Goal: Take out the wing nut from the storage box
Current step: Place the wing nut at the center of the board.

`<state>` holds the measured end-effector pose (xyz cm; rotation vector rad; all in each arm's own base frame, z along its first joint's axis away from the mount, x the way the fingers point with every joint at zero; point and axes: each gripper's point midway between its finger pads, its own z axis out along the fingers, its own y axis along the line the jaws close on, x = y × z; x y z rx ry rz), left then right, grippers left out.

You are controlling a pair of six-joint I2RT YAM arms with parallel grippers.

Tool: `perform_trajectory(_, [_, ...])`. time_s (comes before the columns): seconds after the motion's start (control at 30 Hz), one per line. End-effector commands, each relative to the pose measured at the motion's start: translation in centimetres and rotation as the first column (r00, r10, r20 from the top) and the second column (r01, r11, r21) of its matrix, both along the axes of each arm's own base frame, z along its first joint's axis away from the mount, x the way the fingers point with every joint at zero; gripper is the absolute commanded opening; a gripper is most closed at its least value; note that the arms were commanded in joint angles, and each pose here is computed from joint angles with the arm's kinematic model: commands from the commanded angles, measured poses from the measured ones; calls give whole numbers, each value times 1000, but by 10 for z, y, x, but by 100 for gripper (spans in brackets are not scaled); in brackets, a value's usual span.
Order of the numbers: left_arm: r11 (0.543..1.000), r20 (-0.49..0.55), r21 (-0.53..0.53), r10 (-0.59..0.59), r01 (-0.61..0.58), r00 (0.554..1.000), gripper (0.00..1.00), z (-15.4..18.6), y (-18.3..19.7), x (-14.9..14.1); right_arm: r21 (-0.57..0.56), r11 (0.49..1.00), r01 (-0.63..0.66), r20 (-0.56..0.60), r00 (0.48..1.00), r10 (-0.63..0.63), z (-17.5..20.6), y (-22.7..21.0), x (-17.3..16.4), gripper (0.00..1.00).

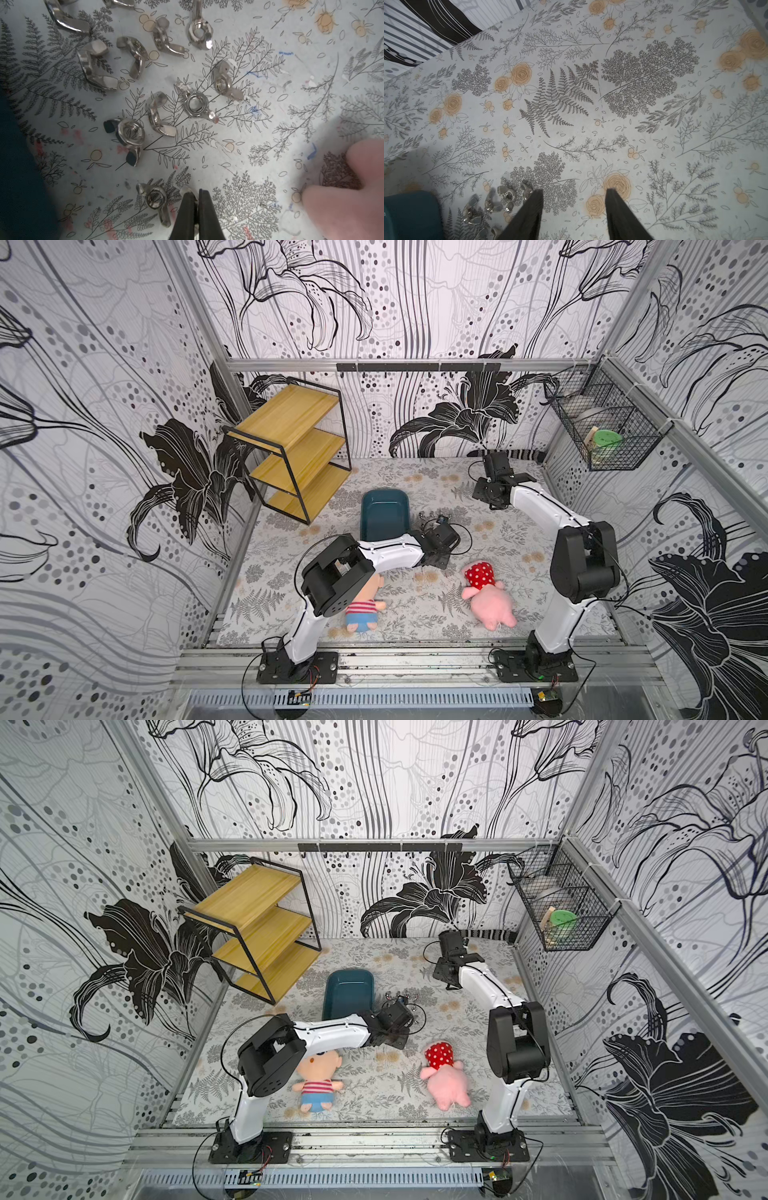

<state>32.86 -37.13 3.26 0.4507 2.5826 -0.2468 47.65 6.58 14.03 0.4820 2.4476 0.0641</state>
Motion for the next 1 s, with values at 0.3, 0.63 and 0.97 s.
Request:
perform_trajectory(0.3, [999, 66, -21, 44, -43, 997, 12, 11, -9, 23, 17, 1000, -26, 14, 1000, 26, 5, 2, -3, 54])
perform_trajectory(0.63, [999, 48, -16, 38, -38, 998, 17, 7, -11, 26, 21, 999, -35, 15, 999, 35, 5, 3, -5, 54])
perform_trajectory(0.97, [994, 107, -96, 63, -53, 992, 35, 46, -13, 31, 7, 999, -39, 17, 999, 39, 7, 1, -5, 54])
